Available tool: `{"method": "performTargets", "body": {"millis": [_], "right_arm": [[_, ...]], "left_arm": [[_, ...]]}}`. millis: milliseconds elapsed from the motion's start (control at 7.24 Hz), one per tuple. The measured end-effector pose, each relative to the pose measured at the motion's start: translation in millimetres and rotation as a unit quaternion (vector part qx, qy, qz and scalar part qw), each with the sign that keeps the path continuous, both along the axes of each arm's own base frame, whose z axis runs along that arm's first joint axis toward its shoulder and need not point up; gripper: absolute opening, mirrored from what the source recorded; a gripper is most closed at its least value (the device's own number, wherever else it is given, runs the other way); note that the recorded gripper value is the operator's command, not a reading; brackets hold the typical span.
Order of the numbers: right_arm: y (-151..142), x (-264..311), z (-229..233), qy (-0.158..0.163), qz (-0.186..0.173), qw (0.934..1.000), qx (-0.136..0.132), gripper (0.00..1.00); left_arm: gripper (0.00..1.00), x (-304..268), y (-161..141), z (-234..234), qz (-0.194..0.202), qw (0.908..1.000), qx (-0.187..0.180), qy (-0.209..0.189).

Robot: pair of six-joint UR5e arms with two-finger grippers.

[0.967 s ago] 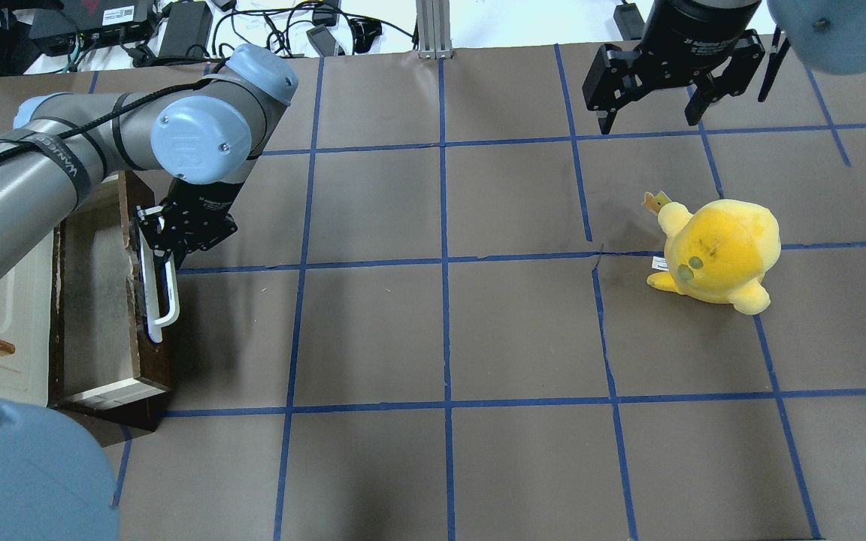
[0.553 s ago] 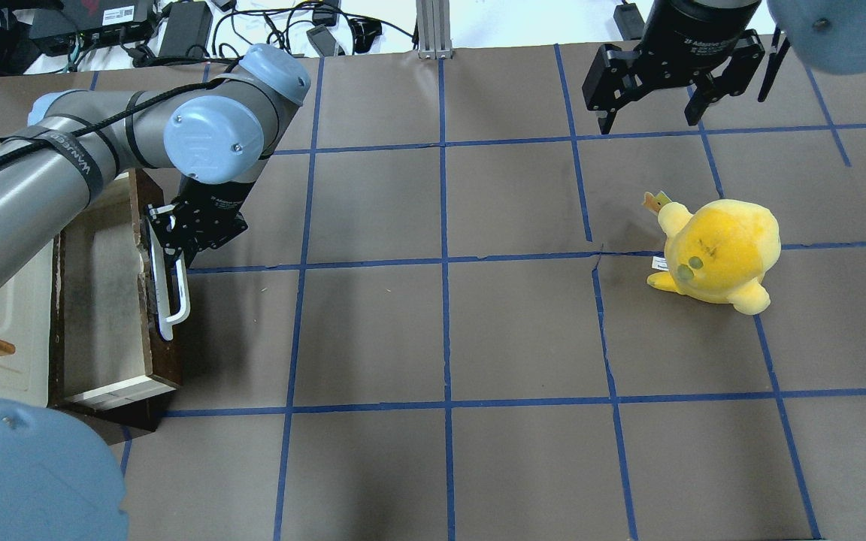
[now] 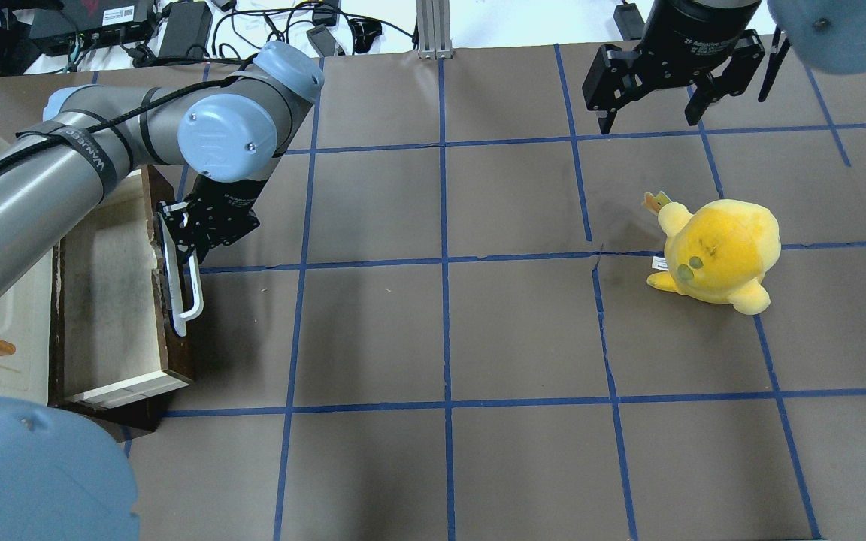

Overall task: Pull drawer sideways
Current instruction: 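Keep pulling the drawer out with the left gripper, away from the cabinet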

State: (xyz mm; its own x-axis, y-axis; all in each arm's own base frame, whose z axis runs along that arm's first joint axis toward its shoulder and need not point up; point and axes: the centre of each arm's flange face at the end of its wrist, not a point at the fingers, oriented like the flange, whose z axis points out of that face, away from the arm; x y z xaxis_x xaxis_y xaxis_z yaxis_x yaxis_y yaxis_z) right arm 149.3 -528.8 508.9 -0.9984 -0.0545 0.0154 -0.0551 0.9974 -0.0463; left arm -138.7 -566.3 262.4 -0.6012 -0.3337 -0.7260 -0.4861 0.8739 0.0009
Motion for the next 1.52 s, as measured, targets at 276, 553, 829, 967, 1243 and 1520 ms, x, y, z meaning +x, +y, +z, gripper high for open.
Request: {"method": "performTargets", "body": {"millis": [276, 553, 829, 967, 1243, 1520], "right_arm": [[0, 0, 0, 0.000, 0.000, 1.0000, 0.000, 1.00], [0, 0, 0, 0.000, 0.000, 1.0000, 0.000, 1.00], [0, 0, 0, 0.000, 0.000, 1.0000, 0.000, 1.00], [0, 0, 0, 0.000, 0.000, 1.0000, 0.000, 1.00], [0, 0, 0, 0.000, 0.000, 1.0000, 0.000, 1.00], [0, 0, 0, 0.000, 0.000, 1.0000, 0.000, 1.00]], "left_arm": [[0.14, -11, 0, -1, -0.002, 1.0000, -0.003, 0.005], [0.15, -19, -1, 2, -0.005, 0.9999, -0.007, 0.009], [0.15, -23, -2, 3, -0.004, 0.9999, -0.010, 0.013], [0.16, -28, -2, 1, -0.004, 0.9998, -0.012, 0.013], [0.83, -37, -4, 0, -0.009, 0.9998, -0.014, 0.014], [1.00, -43, -3, 3, -0.013, 0.9996, -0.018, 0.015]]}}
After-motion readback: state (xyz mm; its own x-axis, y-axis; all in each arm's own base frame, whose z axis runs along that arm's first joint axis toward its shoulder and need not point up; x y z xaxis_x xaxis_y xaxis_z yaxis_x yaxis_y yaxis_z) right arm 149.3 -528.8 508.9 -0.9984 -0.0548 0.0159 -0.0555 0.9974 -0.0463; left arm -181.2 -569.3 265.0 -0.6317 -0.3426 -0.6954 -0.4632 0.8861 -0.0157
